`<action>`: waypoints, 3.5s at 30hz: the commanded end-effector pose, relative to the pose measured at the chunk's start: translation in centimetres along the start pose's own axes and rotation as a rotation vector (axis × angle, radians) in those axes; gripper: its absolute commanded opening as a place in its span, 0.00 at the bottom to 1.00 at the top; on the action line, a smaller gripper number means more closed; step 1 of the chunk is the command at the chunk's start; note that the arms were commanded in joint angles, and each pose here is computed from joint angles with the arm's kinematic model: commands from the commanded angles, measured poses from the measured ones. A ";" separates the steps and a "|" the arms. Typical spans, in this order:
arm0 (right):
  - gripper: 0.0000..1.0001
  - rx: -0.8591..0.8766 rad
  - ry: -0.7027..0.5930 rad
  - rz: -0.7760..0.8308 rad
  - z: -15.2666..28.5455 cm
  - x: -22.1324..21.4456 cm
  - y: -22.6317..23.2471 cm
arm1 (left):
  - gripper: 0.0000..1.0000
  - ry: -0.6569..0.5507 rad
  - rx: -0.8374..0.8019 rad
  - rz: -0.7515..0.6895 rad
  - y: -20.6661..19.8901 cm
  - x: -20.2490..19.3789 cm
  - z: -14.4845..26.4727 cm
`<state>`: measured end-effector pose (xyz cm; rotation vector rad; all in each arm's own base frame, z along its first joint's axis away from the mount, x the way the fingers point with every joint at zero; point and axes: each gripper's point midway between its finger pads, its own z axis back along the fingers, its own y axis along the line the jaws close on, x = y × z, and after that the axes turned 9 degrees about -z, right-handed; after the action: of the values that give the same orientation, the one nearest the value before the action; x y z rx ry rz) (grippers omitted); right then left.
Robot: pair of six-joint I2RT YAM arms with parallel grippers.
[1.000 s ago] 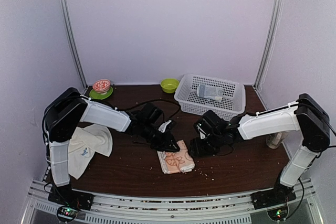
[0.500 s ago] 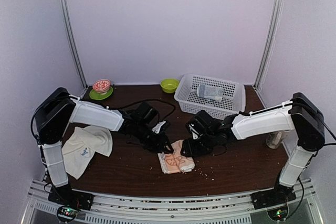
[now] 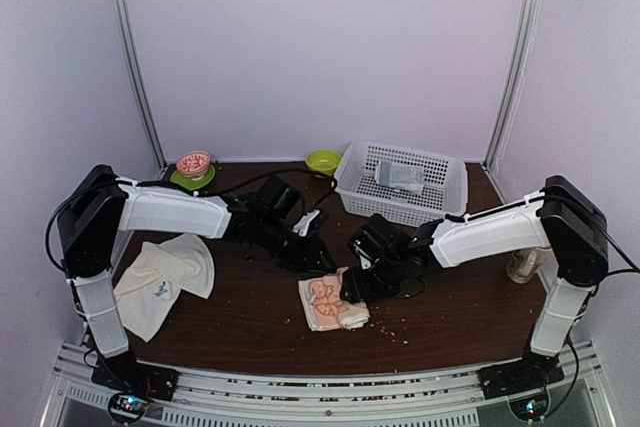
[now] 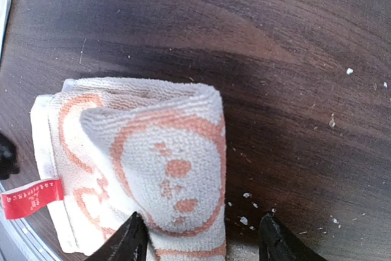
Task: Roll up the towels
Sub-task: Roll the towel at the center of the board.
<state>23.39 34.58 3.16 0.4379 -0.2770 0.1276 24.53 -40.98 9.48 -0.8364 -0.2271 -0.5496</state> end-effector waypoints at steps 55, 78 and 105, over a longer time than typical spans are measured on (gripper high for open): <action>0.60 -0.036 -0.017 -0.084 0.0 0.7 -2.1 | 0.29 0.037 0.093 -0.013 1.5 -1.7 1.5; 0.60 -0.045 -0.023 -0.066 0.6 1.0 -1.5 | 0.18 0.189 0.287 -0.003 6.8 -7.2 -0.3; 0.60 -0.001 -0.055 -0.031 2.2 1.6 2.8 | 0.14 0.172 0.242 0.014 5.9 -8.2 -1.3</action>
<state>23.54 35.26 5.51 0.4309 -0.2948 0.0879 22.00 -35.89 2.30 -0.5565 -0.1563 -0.5638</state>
